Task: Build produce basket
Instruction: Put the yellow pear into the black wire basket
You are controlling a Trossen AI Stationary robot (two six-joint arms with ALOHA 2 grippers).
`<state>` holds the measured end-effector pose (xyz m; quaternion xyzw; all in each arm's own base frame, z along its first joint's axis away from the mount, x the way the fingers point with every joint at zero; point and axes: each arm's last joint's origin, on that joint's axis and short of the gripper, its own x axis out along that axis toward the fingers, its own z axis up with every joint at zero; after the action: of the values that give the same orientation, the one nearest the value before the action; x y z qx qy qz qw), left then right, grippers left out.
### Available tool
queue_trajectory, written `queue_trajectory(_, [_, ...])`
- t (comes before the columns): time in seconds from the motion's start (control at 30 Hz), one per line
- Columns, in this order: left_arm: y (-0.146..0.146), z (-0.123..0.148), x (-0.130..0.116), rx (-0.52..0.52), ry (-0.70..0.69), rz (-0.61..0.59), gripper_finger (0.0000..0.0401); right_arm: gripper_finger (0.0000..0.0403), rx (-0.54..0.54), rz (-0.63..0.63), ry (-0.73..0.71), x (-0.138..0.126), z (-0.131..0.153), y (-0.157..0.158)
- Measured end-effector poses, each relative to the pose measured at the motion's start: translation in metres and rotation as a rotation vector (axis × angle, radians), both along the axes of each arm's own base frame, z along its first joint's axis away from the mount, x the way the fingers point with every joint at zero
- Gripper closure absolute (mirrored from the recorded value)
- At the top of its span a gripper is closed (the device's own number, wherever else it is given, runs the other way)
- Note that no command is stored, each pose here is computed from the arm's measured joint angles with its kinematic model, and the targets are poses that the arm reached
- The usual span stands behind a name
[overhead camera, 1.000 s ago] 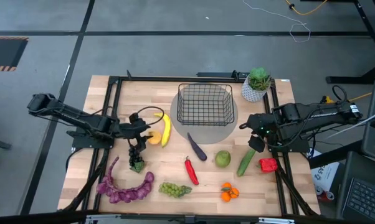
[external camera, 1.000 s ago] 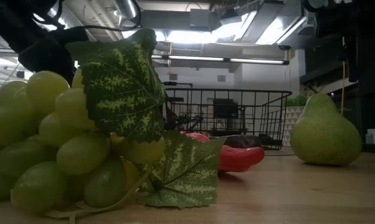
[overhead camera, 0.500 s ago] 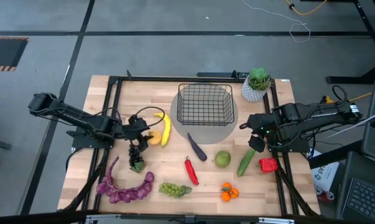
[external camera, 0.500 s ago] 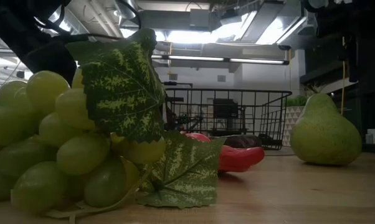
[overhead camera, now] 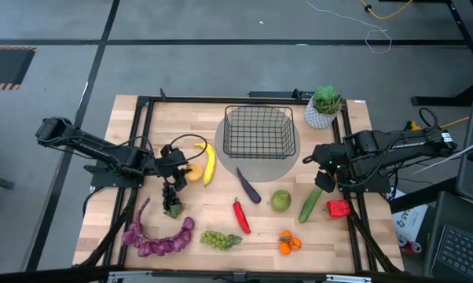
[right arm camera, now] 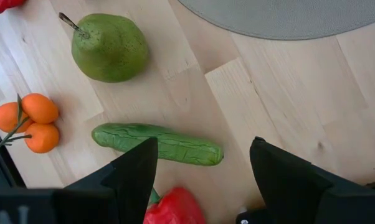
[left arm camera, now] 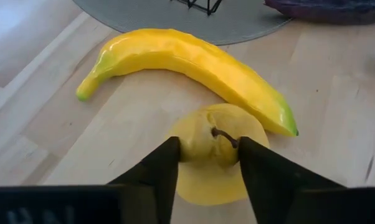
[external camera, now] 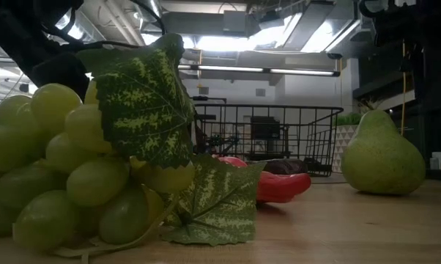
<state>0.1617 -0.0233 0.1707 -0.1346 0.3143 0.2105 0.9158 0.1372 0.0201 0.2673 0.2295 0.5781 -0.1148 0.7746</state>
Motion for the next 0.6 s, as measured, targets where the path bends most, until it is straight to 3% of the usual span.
queue_trajectory(0.27, [0.001,0.003,0.002,0.022,-0.042,0.032,0.0349,0.0148,0.0,0.0,0.0,0.0,0.0,0.0])
queue_trajectory(0.43, [0.001,0.013,0.004,0.039,-0.088,0.052,0.0364,0.0148,0.0,0.0,0.002,0.0,0.0,0.0])
queue_trajectory(0.6, [0.0,0.049,0.015,0.077,-0.192,0.089,0.0367,0.0148,0.0,0.0,0.006,-0.001,0.0,0.0])
